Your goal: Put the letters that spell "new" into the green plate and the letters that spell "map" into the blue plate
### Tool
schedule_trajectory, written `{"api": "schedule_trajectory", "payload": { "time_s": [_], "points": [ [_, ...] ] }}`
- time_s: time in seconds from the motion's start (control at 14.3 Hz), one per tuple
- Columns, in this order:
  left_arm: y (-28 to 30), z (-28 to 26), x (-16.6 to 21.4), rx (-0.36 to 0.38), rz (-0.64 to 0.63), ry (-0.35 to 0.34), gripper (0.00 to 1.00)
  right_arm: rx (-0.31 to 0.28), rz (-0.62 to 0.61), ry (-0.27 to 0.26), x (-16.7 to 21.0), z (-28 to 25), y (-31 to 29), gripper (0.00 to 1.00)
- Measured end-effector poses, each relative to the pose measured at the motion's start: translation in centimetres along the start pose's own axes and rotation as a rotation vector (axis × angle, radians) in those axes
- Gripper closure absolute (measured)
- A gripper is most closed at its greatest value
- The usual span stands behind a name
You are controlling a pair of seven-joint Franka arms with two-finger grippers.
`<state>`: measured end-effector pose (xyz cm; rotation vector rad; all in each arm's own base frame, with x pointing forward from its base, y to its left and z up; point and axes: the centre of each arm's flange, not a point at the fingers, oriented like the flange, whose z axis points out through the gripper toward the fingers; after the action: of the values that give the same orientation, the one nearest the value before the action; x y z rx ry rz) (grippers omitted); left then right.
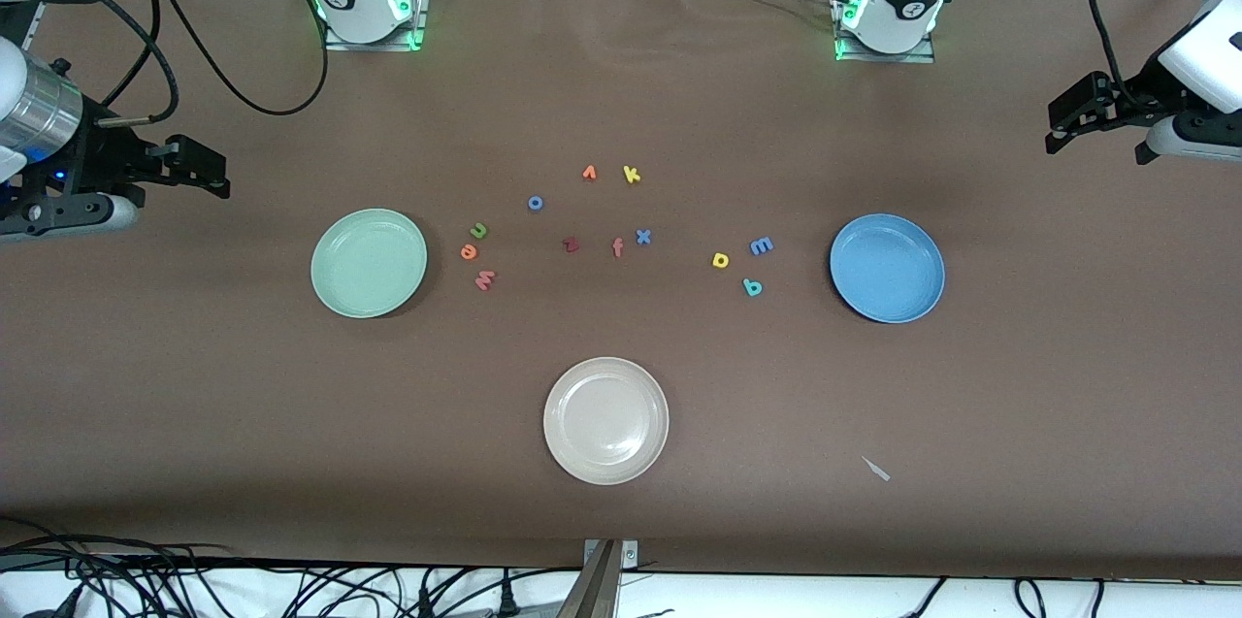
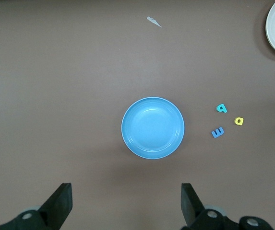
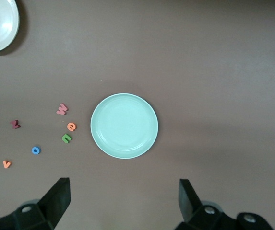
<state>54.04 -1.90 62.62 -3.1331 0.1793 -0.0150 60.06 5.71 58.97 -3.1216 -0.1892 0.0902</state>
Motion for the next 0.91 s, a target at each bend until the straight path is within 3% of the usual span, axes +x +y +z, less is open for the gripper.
{"api": "schedule_trajectory", "payload": {
  "time_s": [0.21, 0.49, 0.91],
  "points": [
    [0.0, 0.0, 0.0, 0.000, 0.000, -0.001, 0.00, 0.002, 0.003, 0.001, 0.0, 0.0, 0.0, 0.00],
    [-0.4, 2.7, 1.7, -0.006, -0.001, -0.051, 0.00, 0.002, 0.009, 0.001, 0.0, 0.0, 0.3, 0.00],
    [1.0, 2.1, 2.5, -0.006, 0.028, -0.048, 0.00, 0.008, 0.009, 0.003, 0.0, 0.0, 0.2, 0.00]
  ]
}}
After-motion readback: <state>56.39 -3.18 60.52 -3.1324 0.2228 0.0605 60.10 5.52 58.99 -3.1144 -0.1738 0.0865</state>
